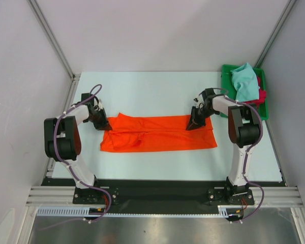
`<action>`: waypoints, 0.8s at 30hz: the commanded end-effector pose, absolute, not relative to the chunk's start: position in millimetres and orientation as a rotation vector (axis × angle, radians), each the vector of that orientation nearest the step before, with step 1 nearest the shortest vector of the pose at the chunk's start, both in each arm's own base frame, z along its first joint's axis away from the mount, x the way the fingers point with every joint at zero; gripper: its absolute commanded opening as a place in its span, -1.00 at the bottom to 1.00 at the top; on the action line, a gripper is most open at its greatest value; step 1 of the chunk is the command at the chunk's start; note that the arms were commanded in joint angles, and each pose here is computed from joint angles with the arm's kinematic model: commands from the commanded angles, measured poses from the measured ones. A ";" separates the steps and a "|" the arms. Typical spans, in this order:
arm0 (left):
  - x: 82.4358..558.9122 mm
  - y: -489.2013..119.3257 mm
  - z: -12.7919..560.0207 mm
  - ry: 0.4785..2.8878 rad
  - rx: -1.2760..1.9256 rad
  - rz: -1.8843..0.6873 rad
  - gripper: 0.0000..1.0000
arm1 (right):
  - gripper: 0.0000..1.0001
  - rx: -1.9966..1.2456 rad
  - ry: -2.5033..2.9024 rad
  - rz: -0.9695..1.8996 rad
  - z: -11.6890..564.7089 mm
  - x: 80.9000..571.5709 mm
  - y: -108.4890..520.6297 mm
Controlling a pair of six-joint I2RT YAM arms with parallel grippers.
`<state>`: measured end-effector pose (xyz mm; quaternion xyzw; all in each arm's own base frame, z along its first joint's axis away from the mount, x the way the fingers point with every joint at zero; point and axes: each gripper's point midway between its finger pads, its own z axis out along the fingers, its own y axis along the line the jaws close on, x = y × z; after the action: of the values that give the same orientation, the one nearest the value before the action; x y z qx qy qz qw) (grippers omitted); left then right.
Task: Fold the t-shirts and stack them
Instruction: Fold the tshirt
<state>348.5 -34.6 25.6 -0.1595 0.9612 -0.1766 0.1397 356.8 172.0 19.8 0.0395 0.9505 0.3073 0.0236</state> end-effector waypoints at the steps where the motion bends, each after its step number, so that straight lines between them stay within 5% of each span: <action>1: 358.7 -26.3 32.1 2.754 -0.426 -0.474 -0.87 | -0.74 0.045 2.960 0.772 25.8 346.8 145.1; 8: 358.0 -26.7 31.1 2.755 -0.433 -0.481 -0.76 | -0.73 0.125 2.969 0.782 7.5 344.9 134.9; 14: 360.5 -28.6 43.0 2.730 -0.420 -0.493 -0.42 | -0.72 0.191 2.918 0.685 19.5 359.0 126.9; 24: 364.9 -29.6 49.0 2.721 -0.414 -0.506 -0.49 | -0.67 0.235 2.923 0.327 34.1 364.5 73.5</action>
<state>351.8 -32.6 30.3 -0.1599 0.9613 -0.1738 0.1417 358.1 100.9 18.0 0.0842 0.9783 0.1773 0.0657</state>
